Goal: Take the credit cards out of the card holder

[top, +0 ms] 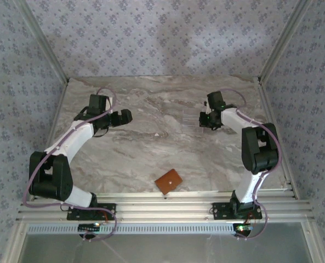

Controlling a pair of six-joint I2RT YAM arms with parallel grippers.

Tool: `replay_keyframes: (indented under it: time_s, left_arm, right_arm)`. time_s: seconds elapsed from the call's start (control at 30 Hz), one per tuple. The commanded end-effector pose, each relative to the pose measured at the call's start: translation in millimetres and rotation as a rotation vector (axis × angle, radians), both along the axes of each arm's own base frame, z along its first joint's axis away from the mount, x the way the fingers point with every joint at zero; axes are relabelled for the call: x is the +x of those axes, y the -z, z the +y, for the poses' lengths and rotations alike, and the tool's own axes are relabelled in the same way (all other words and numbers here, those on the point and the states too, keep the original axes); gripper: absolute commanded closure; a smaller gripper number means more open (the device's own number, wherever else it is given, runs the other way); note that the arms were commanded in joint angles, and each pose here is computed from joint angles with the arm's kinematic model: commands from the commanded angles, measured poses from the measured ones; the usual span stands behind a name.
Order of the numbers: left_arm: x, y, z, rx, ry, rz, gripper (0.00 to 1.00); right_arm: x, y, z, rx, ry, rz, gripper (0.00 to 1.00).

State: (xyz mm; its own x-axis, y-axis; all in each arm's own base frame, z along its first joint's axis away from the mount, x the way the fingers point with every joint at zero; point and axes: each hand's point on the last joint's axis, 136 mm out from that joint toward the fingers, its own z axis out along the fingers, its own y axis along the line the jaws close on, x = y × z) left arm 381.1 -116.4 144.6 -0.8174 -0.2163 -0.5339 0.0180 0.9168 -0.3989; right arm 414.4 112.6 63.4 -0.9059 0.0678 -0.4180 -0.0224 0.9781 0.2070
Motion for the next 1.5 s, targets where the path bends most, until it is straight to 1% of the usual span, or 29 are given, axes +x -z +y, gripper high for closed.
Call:
replay_keyframes:
  time_s: [0.0, 0.23, 0.37, 0.53, 0.73, 0.9, 1.13, 1.47]
  left_arm:
    - [-0.1, -12.6, 4.6, 0.034, -0.001, -0.024, 0.01]
    - [-4.3, -15.0, 9.9, 0.058, -0.008, -0.03, 0.01]
    - [-8.1, -17.0, 12.7, 0.069, -0.013, -0.029, 0.01]
    - [-10.5, -20.5, 13.3, 0.074, -0.007, -0.037, 0.01]
    - [-11.4, -20.8, 13.3, 0.084, 0.006, -0.033, 0.01]
    - [-12.6, -20.5, 12.5, 0.085, 0.015, -0.027, 0.01]
    - [-11.7, -18.3, 6.5, 0.053, 0.028, -0.019, 0.01]
    - [-12.6, -22.3, 6.6, 0.05, 0.025, -0.018, 0.0]
  right_arm:
    - [1.1, -7.0, 9.6, -0.008, 0.005, -0.009, 0.91]
    - [5.9, -12.1, 49.9, -0.016, -0.007, -0.022, 0.94]
    - [12.5, -17.0, 77.1, -0.023, -0.002, -0.039, 0.93]
    - [21.8, -20.2, 106.6, -0.031, 0.041, -0.059, 0.93]
    - [25.4, -14.8, 131.5, -0.043, 0.04, -0.062, 0.93]
    - [22.3, -11.7, 135.6, -0.041, 0.038, -0.051, 0.92]
    - [15.8, -1.9, 135.1, -0.037, 0.03, -0.015, 0.87]
    - [12.1, -19.0, 123.8, -0.076, 0.031, -0.034, 0.8]
